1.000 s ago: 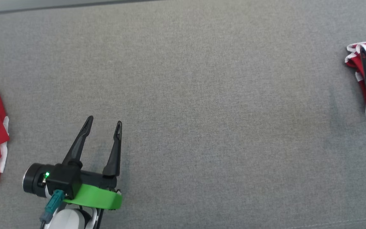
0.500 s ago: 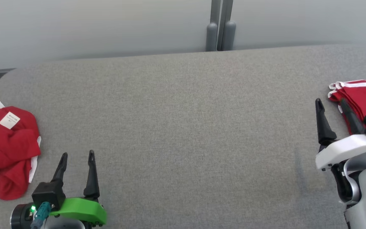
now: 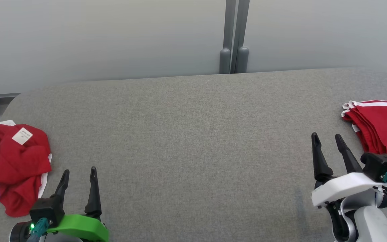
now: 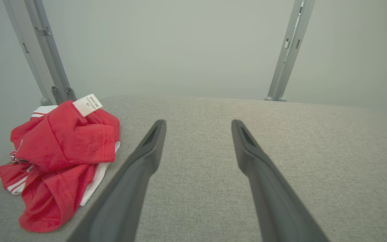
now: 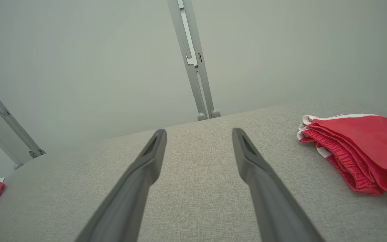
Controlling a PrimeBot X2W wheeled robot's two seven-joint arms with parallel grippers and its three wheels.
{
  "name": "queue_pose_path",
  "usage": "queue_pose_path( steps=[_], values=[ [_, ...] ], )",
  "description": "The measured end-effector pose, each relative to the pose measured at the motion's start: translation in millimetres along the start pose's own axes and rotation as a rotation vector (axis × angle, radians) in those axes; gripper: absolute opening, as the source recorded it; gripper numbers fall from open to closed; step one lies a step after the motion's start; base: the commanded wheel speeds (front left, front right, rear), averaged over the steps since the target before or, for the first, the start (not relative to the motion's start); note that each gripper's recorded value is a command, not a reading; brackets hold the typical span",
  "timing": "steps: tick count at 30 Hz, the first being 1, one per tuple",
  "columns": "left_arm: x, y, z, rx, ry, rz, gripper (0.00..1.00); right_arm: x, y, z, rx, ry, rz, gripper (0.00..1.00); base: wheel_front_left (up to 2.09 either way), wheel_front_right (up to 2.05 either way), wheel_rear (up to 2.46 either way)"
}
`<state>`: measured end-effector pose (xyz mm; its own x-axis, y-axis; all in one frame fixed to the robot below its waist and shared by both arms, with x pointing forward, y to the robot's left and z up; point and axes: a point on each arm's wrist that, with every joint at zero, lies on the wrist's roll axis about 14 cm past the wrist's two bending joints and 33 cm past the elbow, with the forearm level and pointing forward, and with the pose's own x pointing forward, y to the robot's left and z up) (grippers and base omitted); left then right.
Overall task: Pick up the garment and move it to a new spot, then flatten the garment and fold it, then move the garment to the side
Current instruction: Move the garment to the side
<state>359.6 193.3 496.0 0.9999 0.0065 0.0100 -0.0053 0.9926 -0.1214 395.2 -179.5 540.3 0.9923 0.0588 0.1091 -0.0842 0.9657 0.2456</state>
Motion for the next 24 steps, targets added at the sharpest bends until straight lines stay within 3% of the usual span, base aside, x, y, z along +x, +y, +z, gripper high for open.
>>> queue_pose_path(
  steps=[8, 24],
  values=[
    [-6, -14, -1, -0.049, -0.020, -0.077, 1.00, -21, 3, -20, 0.042, 0.020, -0.007, 1.00, 0.00, 0.00, 0.00],
    [-16, -14, -18, -0.057, 0.025, -0.071, 1.00, -39, 4, -44, 0.030, 0.086, -0.007, 1.00, 0.00, 0.00, 0.00]
  ],
)
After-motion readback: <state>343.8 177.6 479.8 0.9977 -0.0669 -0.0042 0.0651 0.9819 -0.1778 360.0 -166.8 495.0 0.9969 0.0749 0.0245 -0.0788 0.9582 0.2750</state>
